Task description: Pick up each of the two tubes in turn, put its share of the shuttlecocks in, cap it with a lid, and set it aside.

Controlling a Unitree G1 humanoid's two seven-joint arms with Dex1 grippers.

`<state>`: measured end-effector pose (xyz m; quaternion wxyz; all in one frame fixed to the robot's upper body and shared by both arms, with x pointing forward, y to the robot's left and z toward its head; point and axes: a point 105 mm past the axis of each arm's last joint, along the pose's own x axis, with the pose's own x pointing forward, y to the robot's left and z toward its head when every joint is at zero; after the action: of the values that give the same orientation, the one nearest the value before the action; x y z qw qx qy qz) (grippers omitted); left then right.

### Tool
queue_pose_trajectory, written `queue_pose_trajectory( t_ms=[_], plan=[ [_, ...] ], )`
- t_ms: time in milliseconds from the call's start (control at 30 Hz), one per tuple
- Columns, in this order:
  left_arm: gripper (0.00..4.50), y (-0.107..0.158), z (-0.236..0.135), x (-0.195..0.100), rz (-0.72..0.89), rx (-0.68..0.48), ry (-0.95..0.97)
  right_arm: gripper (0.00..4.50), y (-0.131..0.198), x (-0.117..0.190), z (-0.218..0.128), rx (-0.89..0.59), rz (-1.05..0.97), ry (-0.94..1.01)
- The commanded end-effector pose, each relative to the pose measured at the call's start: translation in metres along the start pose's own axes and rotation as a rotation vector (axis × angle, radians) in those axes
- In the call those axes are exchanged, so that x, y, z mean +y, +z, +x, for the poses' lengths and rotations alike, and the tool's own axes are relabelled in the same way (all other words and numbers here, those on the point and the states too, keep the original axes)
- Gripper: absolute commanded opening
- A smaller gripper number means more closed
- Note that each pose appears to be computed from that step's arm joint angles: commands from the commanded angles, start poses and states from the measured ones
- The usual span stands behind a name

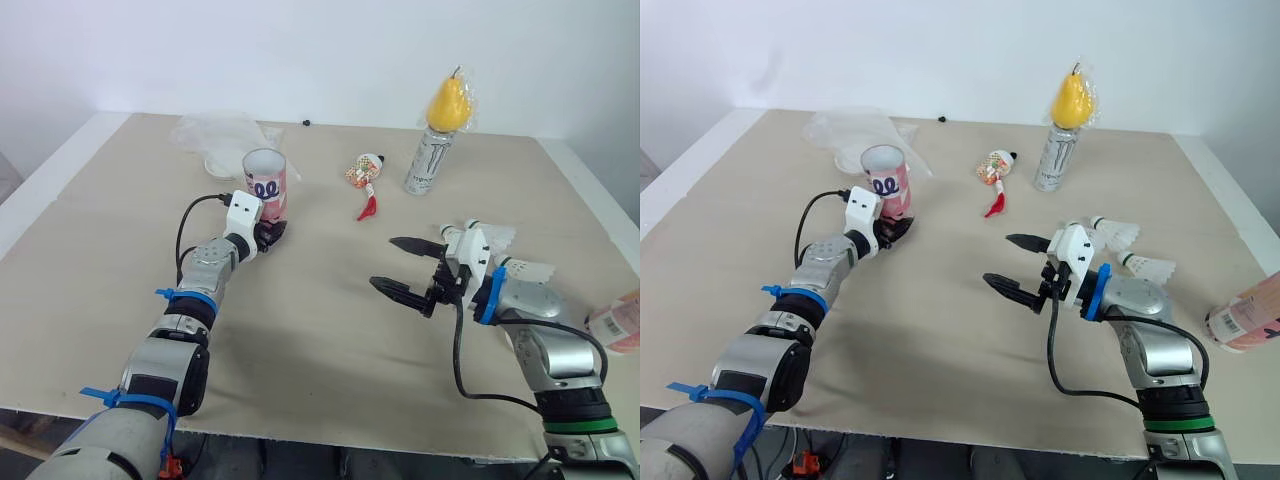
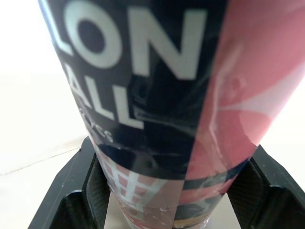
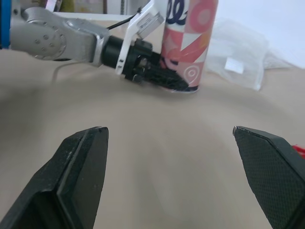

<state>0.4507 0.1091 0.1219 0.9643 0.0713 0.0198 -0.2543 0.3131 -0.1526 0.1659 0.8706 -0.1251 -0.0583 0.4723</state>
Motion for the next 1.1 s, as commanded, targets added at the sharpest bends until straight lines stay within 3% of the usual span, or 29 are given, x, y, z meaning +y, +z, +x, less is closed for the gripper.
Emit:
queue_pose_trajectory(
  t_ms=[33,200,333,633,1100],
  plan=[
    [2.83,0.031,-0.003,-0.01,0.23,-0.079,-0.11,4.5,0.021,-0.009,-0.016,-0.065,0.009,-0.147],
    [2.83,0.031,-0.023,-0.056,0.438,-0.027,-0.439,4.5,0.015,-0.004,-0.041,-0.043,0.084,-0.392],
    [2.83,0.021,-0.046,-0.087,0.605,0.103,-0.694,4.5,0.012,0.0,-0.061,-0.005,0.13,-0.556],
    [2.83,0.026,-0.058,-0.111,0.665,0.254,-0.886,4.5,-0.004,-0.021,-0.077,0.039,0.22,-0.75],
    [2.83,0.028,-0.067,-0.119,0.578,0.392,-0.941,4.5,-0.046,-0.075,-0.055,0.139,0.295,-0.811]
  ],
)
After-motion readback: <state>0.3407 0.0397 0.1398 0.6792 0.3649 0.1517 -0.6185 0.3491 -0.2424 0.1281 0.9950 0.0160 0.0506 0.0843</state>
